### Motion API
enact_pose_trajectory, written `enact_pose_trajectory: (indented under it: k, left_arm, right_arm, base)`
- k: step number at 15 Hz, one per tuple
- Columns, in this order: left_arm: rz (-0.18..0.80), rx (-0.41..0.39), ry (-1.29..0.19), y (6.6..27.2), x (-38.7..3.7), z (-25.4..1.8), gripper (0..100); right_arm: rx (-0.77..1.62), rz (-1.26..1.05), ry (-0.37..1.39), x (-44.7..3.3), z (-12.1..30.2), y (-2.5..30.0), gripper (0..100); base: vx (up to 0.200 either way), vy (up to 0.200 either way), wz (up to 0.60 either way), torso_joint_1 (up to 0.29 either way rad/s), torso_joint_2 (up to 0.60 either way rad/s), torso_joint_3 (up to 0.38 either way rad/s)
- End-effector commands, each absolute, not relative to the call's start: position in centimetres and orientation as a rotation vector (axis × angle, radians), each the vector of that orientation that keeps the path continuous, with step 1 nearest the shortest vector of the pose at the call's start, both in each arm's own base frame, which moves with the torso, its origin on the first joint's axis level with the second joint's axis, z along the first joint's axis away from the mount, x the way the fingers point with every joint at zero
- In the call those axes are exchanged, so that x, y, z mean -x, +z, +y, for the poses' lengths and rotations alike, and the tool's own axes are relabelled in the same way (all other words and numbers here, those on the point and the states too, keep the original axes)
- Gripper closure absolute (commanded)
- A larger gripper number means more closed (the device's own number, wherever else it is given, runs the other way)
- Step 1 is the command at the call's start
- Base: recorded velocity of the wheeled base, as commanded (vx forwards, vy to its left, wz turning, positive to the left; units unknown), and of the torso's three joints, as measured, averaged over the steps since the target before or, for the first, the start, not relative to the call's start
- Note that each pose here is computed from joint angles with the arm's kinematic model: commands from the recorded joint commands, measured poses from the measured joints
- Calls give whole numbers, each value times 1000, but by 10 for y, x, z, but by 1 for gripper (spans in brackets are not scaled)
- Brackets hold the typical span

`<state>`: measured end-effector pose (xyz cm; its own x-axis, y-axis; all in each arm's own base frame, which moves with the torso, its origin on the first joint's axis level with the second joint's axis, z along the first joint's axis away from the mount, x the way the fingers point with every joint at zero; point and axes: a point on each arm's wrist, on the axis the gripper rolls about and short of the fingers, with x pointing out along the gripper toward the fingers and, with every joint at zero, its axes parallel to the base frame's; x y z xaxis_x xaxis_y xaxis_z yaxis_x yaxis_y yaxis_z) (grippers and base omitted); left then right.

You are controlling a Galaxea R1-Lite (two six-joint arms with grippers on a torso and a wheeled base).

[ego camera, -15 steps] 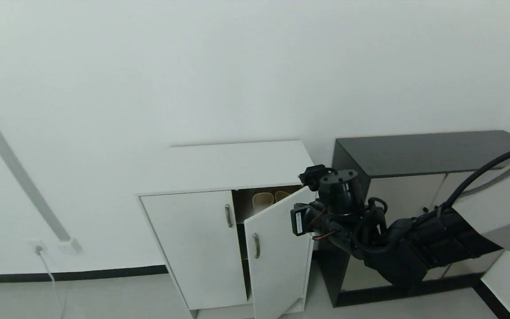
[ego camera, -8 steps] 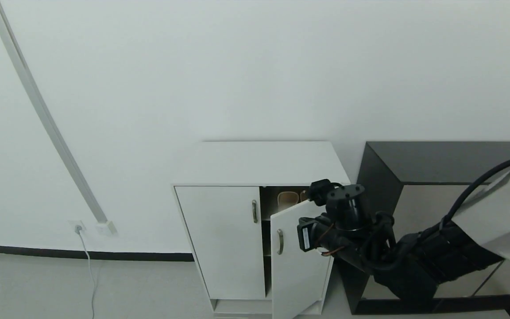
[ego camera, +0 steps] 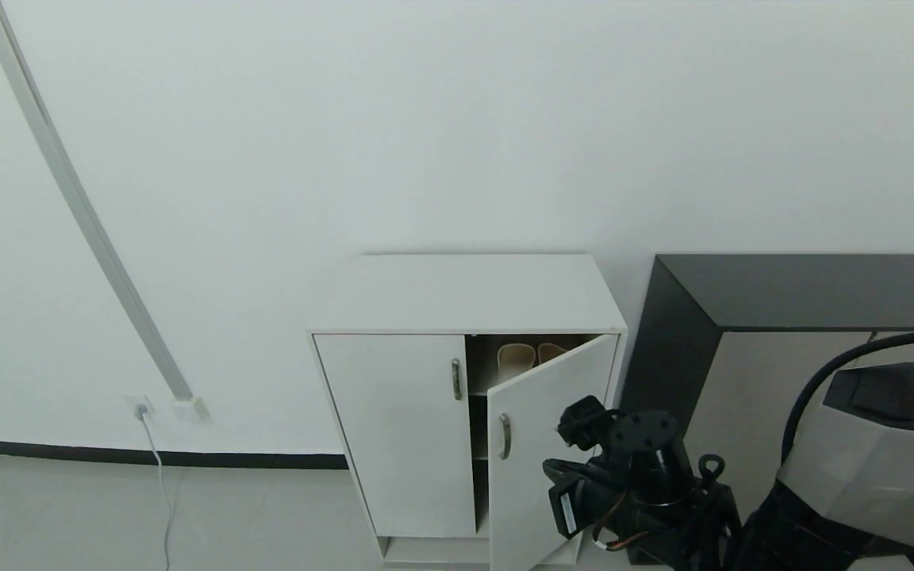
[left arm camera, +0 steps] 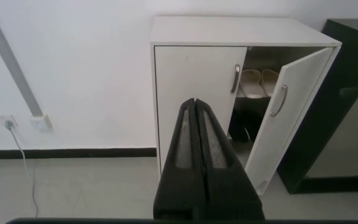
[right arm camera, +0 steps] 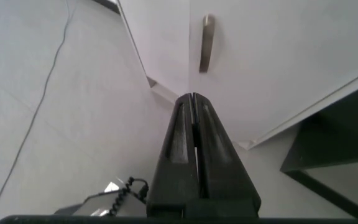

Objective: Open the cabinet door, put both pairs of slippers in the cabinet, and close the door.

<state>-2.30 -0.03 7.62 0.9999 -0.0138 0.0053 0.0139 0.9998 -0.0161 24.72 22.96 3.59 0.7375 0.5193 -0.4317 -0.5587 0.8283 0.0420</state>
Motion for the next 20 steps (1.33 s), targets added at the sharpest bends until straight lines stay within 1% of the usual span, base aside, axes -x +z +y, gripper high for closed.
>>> enact_pose_trajectory:
  k: [1,4,9,14,20]
  left_arm:
    - [-4,17,-14,76,23,0,100]
    - [-4,17,-14,76,23,0,100]
    - [-4,17,-14,76,23,0,100]
    - [-4,17,-14,76,23,0,100]
    - [-3,17,-14,76,23,0,100]
  right_arm:
    - [113,490,594,-243,229,18,100]
    - [112,486,598,-243,231,6,100]
    - [107,485,585,-250,232,-1,100]
    - [86,454,564,-274,242,-7,100]
    - [96,485,542,-299,255,-11,100]
  base:
    - [200,0,0,-17,-7,2]
    - [200,0,0,14,2,7]
    - [0,0,0,0,0,0]
    - [0,0,0,0,0,0]
    - [0,0,0,0,0,0]
